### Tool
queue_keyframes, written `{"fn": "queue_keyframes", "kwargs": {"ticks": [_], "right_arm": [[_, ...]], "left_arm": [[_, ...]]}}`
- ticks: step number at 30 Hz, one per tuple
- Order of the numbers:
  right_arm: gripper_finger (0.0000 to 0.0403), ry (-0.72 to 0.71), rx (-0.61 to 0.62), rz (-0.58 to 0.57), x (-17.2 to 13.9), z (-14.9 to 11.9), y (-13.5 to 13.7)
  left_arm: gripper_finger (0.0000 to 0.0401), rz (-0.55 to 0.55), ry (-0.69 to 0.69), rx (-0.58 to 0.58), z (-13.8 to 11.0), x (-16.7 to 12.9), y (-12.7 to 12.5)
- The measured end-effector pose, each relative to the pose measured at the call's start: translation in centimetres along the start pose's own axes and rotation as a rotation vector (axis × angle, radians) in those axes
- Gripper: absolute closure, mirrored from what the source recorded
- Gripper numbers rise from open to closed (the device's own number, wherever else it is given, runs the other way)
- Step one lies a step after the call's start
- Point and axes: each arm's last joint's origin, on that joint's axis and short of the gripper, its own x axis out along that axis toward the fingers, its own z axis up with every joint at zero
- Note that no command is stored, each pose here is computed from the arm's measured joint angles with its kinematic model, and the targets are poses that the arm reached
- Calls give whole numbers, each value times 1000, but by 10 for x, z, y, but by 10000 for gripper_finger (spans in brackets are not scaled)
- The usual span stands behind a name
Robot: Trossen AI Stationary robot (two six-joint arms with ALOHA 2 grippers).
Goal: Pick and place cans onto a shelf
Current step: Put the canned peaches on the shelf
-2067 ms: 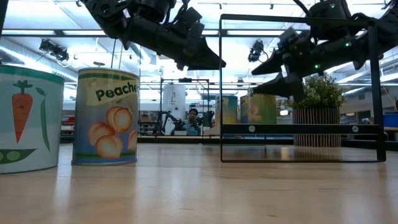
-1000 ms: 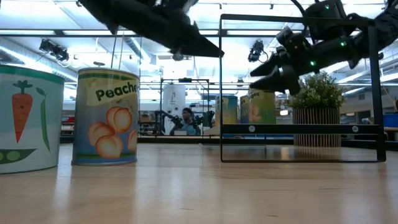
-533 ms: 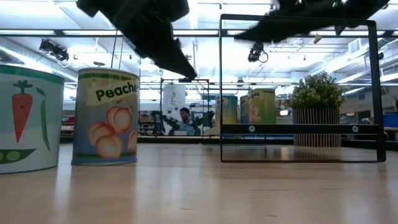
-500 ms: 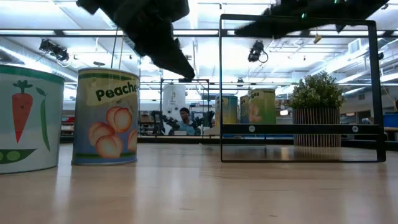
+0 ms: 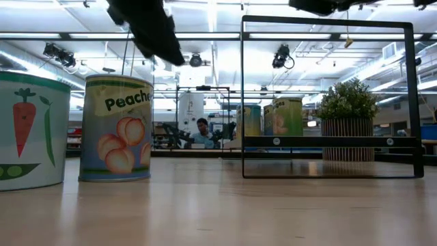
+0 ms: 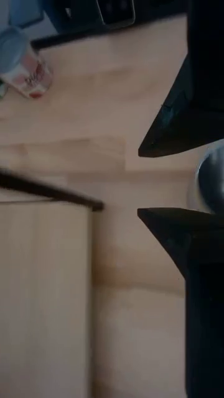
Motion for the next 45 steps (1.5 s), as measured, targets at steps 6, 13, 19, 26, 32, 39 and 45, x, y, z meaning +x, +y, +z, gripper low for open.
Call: {"fn": "queue_keyframes", "kwargs": {"ticks": [6,13,19,26,32,39,45], "right_arm": [[35,52,21,-11,-17,-2,3],[35,37,2,-27,-23,-14,8],[35,34,14,-28,-24,-32,14],[35,-5,7,-43,-25,-36,15],[35,7,1,-39,-25,-37,16],[35,9,0,-35,-24,-37,16],[35,9,-1,-34,-24,-37,16]], "left_arm": [[252,86,-12,-45,9,-23,-26],[248,142,47,-147,8,-30,-26],[185,69,139,-257,5,-32,-27],[124,35,158,-305,18,-52,-37],[141,107,273,-376,0,-68,-53],[163,223,302,-436,-16,-57,-60],[131,310,364,-447,-25,-43,-60]]}}
